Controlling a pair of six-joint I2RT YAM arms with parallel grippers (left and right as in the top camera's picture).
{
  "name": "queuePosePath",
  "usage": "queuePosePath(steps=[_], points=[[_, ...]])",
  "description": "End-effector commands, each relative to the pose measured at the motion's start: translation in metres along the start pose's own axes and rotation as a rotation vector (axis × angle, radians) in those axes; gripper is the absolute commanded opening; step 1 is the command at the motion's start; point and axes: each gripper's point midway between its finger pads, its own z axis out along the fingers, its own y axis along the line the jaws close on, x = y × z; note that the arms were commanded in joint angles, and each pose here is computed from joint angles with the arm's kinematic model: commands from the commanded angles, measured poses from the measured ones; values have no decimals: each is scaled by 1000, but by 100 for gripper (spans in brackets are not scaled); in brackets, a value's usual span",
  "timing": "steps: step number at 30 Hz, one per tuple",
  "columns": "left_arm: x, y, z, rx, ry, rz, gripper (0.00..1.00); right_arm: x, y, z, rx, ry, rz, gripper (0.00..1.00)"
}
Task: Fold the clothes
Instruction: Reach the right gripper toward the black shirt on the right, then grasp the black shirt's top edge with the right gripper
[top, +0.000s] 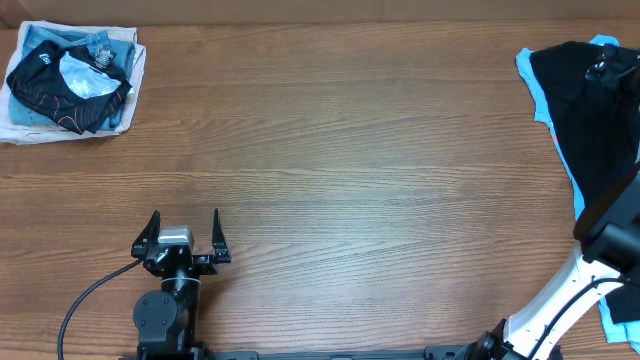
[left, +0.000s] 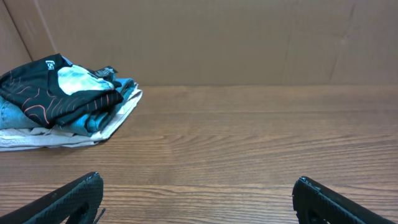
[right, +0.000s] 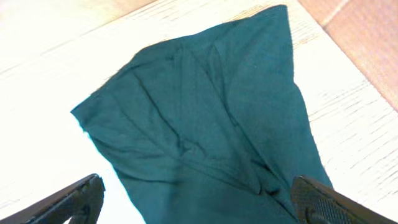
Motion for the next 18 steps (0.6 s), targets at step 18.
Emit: queuePosePath(steps=[18], points=[[-1, 4, 0, -16, -8, 18, 100, 9, -6, -1, 29, 47, 10, 100]])
